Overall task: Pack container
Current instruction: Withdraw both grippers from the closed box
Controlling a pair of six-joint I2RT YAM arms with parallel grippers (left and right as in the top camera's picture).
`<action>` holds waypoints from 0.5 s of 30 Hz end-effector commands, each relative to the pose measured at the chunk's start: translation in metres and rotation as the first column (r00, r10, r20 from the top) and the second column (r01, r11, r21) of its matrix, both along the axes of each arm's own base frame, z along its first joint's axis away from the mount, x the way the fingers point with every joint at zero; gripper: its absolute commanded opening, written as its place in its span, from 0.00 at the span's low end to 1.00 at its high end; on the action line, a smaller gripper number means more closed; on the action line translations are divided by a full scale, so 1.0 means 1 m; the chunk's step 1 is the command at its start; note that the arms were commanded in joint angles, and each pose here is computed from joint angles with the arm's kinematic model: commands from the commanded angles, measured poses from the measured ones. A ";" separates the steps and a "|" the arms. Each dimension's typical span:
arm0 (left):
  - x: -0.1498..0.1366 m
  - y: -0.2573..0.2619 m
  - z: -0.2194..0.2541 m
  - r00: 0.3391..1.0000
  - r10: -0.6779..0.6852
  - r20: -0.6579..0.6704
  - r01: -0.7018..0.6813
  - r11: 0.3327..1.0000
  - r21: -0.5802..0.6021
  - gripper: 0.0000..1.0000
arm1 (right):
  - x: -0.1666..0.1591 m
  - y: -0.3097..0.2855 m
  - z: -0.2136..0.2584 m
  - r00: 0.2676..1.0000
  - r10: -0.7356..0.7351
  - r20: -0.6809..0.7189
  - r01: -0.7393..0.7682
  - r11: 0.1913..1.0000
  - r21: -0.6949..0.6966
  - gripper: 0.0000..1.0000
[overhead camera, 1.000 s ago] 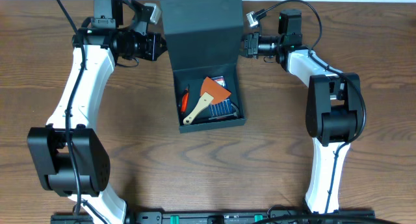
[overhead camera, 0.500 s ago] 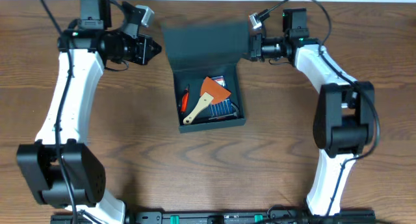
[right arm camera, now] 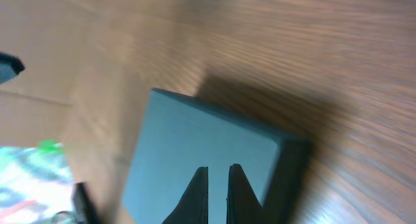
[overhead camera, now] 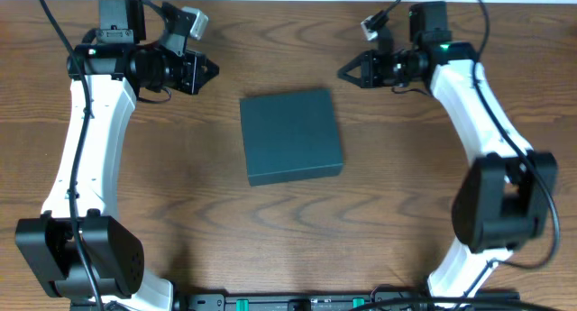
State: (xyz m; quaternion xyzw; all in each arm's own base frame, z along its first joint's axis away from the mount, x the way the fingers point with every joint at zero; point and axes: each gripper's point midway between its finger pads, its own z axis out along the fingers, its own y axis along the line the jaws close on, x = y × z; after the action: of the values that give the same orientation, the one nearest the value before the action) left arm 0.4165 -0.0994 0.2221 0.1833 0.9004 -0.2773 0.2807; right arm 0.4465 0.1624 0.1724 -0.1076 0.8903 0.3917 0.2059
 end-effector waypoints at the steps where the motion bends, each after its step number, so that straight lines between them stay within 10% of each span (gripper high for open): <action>1: -0.008 0.002 0.007 1.000 -0.011 -0.002 0.011 1.000 0.007 0.06 | -0.002 -0.026 0.028 0.990 -0.083 0.110 0.101 0.981 -0.168 0.02; 15: -0.057 -0.002 0.004 0.991 -0.029 -0.130 0.032 0.999 0.020 0.06 | -0.107 -0.057 0.085 0.948 -0.250 0.198 0.317 0.808 -0.497 0.02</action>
State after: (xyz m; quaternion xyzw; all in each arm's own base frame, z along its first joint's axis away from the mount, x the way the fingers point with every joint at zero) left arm 0.3736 -0.0990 0.2086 0.1615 0.9235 -0.2896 0.1927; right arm 0.3523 0.1247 0.2600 -0.0875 0.9454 0.1679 0.2652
